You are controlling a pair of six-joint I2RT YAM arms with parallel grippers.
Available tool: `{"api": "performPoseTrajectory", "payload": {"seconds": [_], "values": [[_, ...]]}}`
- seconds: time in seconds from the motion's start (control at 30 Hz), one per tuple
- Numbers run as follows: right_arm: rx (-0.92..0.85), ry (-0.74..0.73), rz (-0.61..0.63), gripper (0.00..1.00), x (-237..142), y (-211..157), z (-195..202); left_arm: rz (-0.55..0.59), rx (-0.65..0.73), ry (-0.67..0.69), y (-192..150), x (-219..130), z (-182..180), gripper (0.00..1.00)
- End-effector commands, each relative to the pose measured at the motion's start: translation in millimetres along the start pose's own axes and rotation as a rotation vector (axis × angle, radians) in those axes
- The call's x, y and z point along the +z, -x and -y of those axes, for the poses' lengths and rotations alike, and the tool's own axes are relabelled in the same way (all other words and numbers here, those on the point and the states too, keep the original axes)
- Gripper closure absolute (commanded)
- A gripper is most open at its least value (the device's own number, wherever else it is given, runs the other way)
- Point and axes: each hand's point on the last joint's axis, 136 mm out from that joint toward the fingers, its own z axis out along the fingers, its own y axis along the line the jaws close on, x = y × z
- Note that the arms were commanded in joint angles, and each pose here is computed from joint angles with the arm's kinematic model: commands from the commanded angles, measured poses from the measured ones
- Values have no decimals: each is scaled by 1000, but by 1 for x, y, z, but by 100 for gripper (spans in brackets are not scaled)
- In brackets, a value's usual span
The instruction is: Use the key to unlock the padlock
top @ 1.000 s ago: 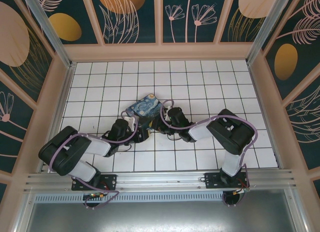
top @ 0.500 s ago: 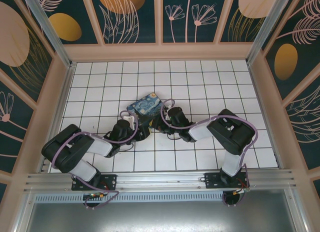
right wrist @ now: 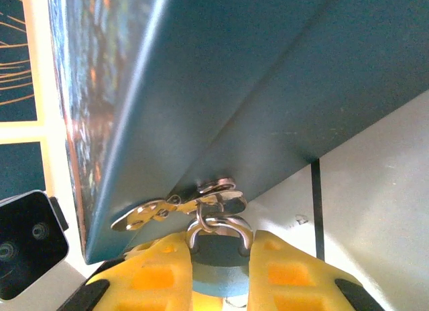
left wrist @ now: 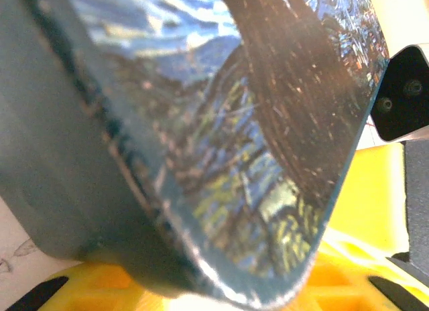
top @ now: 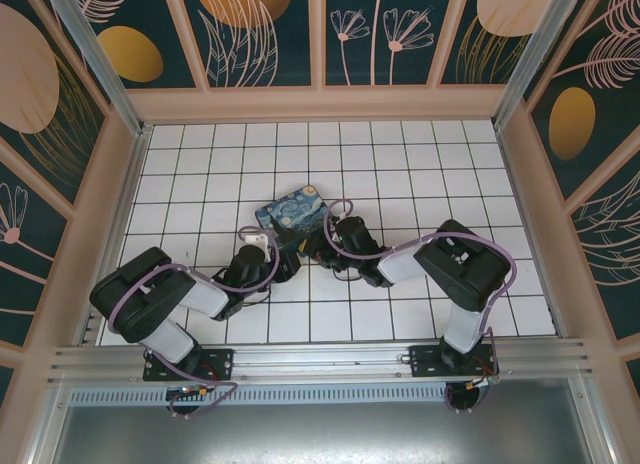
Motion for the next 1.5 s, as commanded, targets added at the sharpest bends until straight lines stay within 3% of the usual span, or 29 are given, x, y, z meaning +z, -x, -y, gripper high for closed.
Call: {"api": "performPoseTrajectory", "payload": {"seconds": [0.0,0.2,0.57,0.9,1.1,1.27,1.47], "values": [[21,17,-144,100,1,-42,-7,127,7,29,24,3,-5,60],[24,16,-150,100,3,-46,-9,117,11,33,20,6,-6,69],[31,23,-149,100,2,-47,-10,105,19,-32,21,9,9,100],[3,97,-109,100,-7,-44,-14,96,-13,-77,20,5,17,100],[-18,145,-99,92,-8,-46,-18,91,-10,-90,20,3,22,100],[-34,156,-100,80,-3,-48,-21,85,-7,-91,20,3,22,100],[-13,131,-75,79,3,-44,-13,86,-8,-93,20,3,23,100]]}}
